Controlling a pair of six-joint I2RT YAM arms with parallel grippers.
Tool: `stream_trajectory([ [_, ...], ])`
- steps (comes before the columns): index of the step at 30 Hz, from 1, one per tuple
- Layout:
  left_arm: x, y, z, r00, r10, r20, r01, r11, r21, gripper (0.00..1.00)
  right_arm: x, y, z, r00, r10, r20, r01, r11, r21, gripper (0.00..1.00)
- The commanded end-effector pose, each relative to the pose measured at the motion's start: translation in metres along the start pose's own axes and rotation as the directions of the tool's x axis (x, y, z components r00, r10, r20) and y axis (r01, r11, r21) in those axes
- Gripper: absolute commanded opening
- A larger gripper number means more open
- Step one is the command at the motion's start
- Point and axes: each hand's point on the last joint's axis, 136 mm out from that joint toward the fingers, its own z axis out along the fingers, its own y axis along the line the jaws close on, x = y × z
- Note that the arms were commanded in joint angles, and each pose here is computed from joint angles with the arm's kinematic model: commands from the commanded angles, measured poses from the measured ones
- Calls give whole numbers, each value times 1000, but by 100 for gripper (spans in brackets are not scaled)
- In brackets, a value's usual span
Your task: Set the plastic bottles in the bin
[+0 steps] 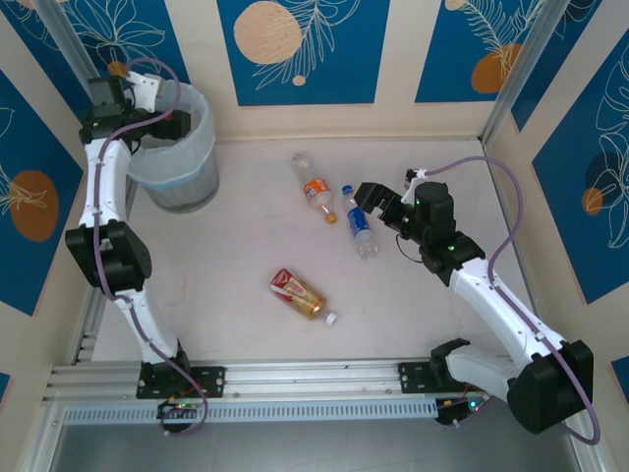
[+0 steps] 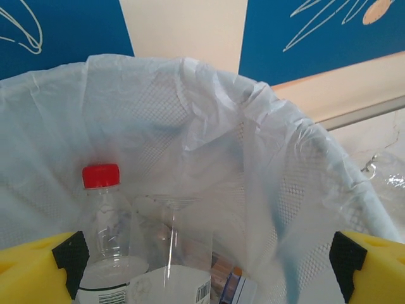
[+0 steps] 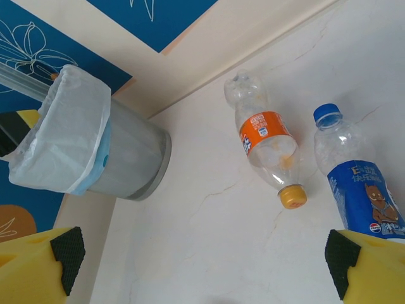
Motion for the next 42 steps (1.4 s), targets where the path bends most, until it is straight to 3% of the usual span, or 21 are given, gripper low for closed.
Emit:
stream_trajectory([
  [1, -41, 8, -34, 995, -29, 96, 36, 997, -72, 99, -12, -2, -2, 999, 21, 49, -23, 999, 45, 100],
  [5, -53, 4, -43, 989, -75, 126, 82, 995, -55, 99, -16, -17, -7, 995, 32, 92, -42, 993, 107, 99],
  [15, -74, -17, -67, 940, -289, 181, 299, 954, -28, 99, -8, -41, -8, 999, -10, 39, 1, 976, 218, 100],
  [25, -76, -92, -75, 957, -212, 199, 220, 975, -19, 99, -1, -56, -7, 999, -38, 2, 36, 957, 287, 99],
  [33, -57, -131, -87, 925, -270, 268, 260, 963, 74, 99, 8, -64, -4, 996, -72, -49, 84, 947, 311, 99],
  [42, -8, -168, -88, 924, -358, 133, 339, 930, 142, 99, 24, -79, 2, 989, -69, -128, 112, 925, 362, 99],
])
